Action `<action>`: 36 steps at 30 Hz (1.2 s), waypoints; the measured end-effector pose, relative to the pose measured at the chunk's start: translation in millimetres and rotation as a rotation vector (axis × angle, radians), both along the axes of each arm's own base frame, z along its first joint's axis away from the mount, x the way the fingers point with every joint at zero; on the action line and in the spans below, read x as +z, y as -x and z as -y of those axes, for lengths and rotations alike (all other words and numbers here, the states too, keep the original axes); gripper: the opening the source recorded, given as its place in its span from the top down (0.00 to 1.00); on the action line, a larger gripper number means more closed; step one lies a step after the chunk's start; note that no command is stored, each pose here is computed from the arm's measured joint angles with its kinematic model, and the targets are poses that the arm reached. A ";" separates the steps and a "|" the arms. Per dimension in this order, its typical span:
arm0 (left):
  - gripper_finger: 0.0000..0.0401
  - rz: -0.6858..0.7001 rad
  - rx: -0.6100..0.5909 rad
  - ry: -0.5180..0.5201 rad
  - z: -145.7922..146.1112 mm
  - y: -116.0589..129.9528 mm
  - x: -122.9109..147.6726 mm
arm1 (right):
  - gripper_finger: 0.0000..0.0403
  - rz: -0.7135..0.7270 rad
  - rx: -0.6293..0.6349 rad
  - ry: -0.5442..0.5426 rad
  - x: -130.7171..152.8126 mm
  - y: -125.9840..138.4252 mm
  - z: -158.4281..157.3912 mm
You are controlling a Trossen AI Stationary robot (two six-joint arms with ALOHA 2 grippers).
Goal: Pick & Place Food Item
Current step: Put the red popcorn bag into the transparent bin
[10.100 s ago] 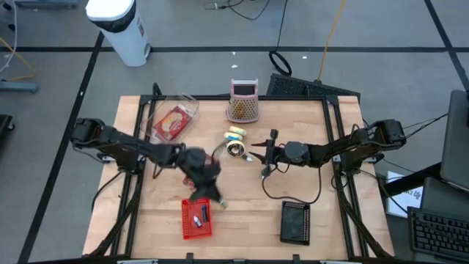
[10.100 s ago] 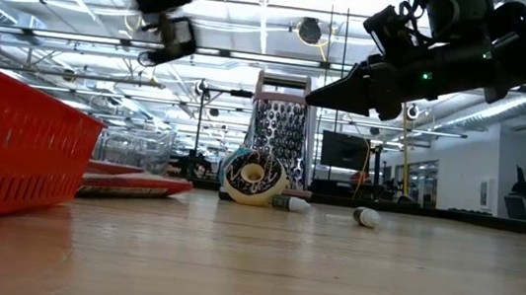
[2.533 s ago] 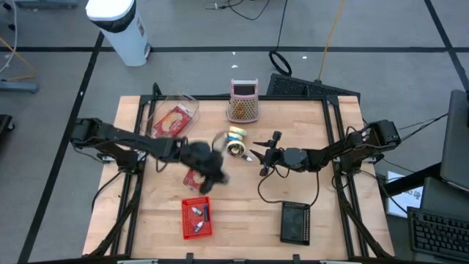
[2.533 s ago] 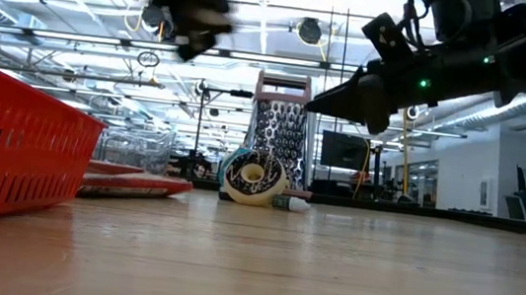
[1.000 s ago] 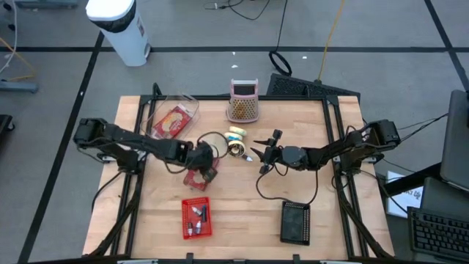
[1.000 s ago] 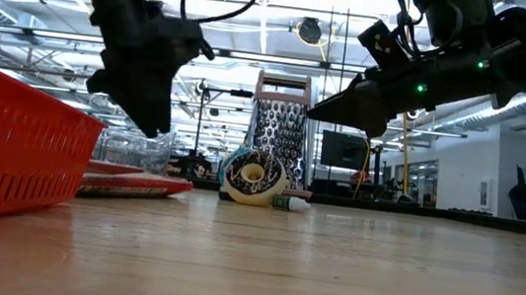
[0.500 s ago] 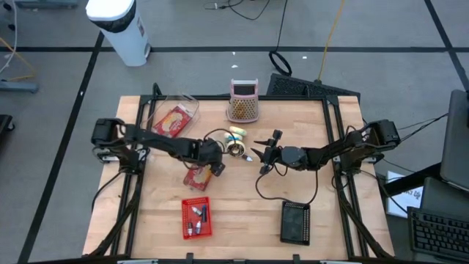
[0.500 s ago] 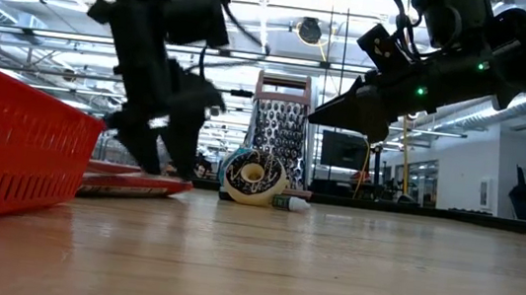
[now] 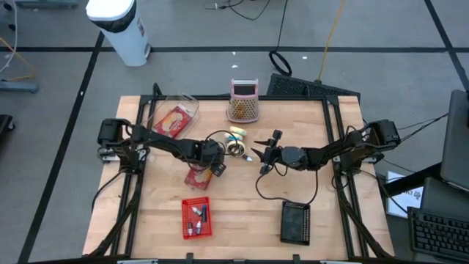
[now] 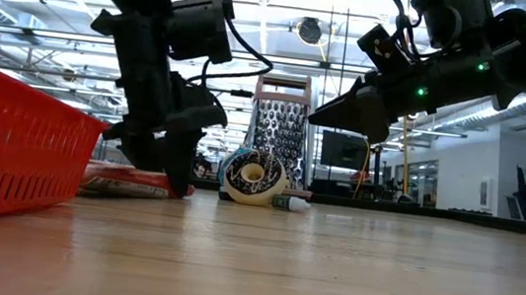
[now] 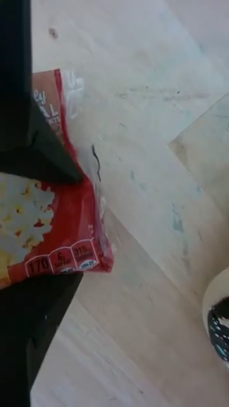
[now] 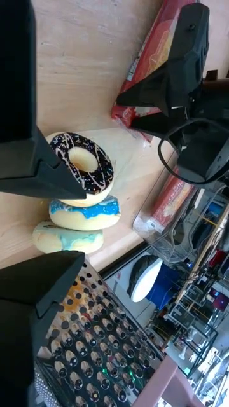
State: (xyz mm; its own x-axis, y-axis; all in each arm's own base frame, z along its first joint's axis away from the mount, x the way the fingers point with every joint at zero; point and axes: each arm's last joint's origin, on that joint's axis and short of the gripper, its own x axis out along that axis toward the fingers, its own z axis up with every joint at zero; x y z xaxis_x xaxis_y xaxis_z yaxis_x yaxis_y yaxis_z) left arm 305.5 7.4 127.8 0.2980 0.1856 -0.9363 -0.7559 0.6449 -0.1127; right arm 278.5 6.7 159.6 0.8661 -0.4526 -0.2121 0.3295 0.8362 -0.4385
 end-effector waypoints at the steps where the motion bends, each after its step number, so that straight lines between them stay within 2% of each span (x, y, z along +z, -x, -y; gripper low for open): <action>1: 0.49 0.001 0.003 0.003 0.1 -0.1 -0.1 | 0.68 0.000 0.000 0.000 0.1 0.0 0.0; 7: 0.70 0.006 -0.013 0.108 -5.0 -0.4 -0.6 | 0.68 0.000 0.000 0.000 0.1 -0.1 0.0; 11: 0.82 0.007 -0.046 0.105 -6.3 0.2 0.8 | 0.68 0.000 0.000 0.000 0.1 -0.1 0.0; 15: 0.97 0.027 -0.072 0.054 -6.8 2.6 10.6 | 0.68 0.001 -0.001 -0.004 -0.1 0.0 0.0; 23: 0.99 0.140 -0.069 -0.104 -8.3 21.8 63.7 | 0.68 -0.011 -0.002 -0.005 -1.2 0.3 0.0; 29: 0.99 0.199 -0.041 -0.183 -9.9 48.1 101.8 | 0.68 -0.012 -0.002 -0.005 -1.4 0.4 0.0; 36: 1.00 0.250 0.024 -0.261 -16.9 81.3 134.2 | 0.68 -0.012 -0.005 -0.004 -1.3 0.4 0.6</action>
State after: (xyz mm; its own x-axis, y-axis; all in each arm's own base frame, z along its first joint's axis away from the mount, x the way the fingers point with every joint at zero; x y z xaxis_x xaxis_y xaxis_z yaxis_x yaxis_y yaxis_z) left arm 224.2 24.3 262.0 0.5049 0.4181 -0.7551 -0.7408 0.6589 -0.1305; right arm 278.1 6.1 158.3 0.8611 -0.4564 -0.2241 0.3290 0.8362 -0.4388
